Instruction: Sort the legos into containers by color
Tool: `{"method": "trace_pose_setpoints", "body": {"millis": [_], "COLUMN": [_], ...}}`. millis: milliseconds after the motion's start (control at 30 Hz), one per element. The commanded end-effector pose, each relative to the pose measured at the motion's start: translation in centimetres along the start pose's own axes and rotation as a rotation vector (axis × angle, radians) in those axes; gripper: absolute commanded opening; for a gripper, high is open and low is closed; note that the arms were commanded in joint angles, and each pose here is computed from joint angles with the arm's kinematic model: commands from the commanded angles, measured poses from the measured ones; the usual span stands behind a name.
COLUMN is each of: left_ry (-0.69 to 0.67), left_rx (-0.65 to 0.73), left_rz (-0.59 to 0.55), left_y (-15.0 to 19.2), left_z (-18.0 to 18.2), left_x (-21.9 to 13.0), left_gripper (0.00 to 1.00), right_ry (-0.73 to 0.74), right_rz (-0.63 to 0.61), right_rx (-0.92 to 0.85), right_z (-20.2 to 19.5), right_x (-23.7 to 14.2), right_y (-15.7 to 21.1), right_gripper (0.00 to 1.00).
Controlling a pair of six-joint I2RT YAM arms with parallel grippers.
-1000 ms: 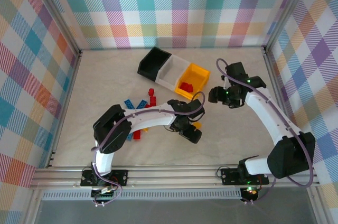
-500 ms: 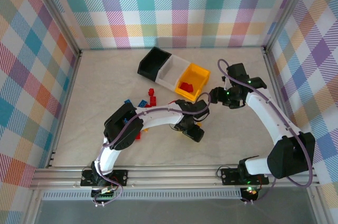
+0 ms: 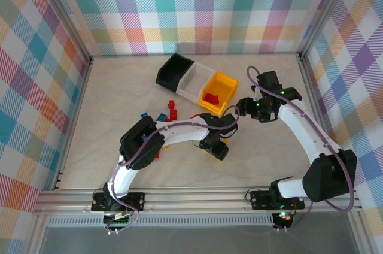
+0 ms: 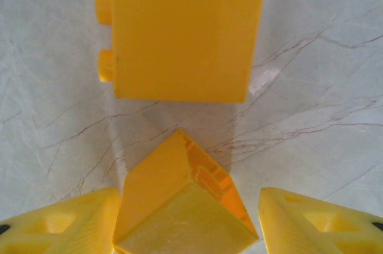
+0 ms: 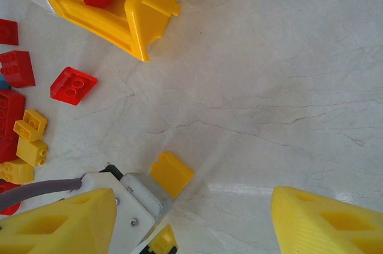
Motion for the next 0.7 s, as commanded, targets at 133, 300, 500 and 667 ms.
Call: {"method": "trace_pose_setpoints", "body": {"millis": [133, 300, 500, 667], "left_ry": [-0.026, -0.022, -0.031, -0.034], "left_rx": [-0.025, -0.031, -0.038, -0.063], "left_rz": [-0.014, -0.026, -0.035, -0.061], "left_y": [0.4, 0.1, -0.3, -0.9], "left_z": [0.8, 0.8, 1.3, 2.4], "left_x": [-1.1, -1.3, -2.1, -3.6], "left_gripper": [0.51, 0.44, 0.43, 0.42], "right_ry": [-0.016, -0.018, -0.014, -0.013], "right_rz": [0.002, 0.001, 0.001, 0.001], "right_rx": [0.023, 0.026, 0.023, 0.024], "right_z": [0.0, 0.0, 0.0, -0.1], "right_x": [0.0, -0.2, -0.2, -0.1], "right_y": [0.5, 0.7, 0.8, 0.9], "right_gripper": [0.68, 0.69, 0.69, 0.69]}}
Point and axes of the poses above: each hand's point on the last joint's axis, 136 mm out from that joint toward the fingers, its own x axis out along the fingers, its own z axis along the line the jaws close on, y = z × x, the point moved 3 cm from there along -x, back along the fingers, and after that the axes turned 11 degrees about -x, right-handed, at the moved point
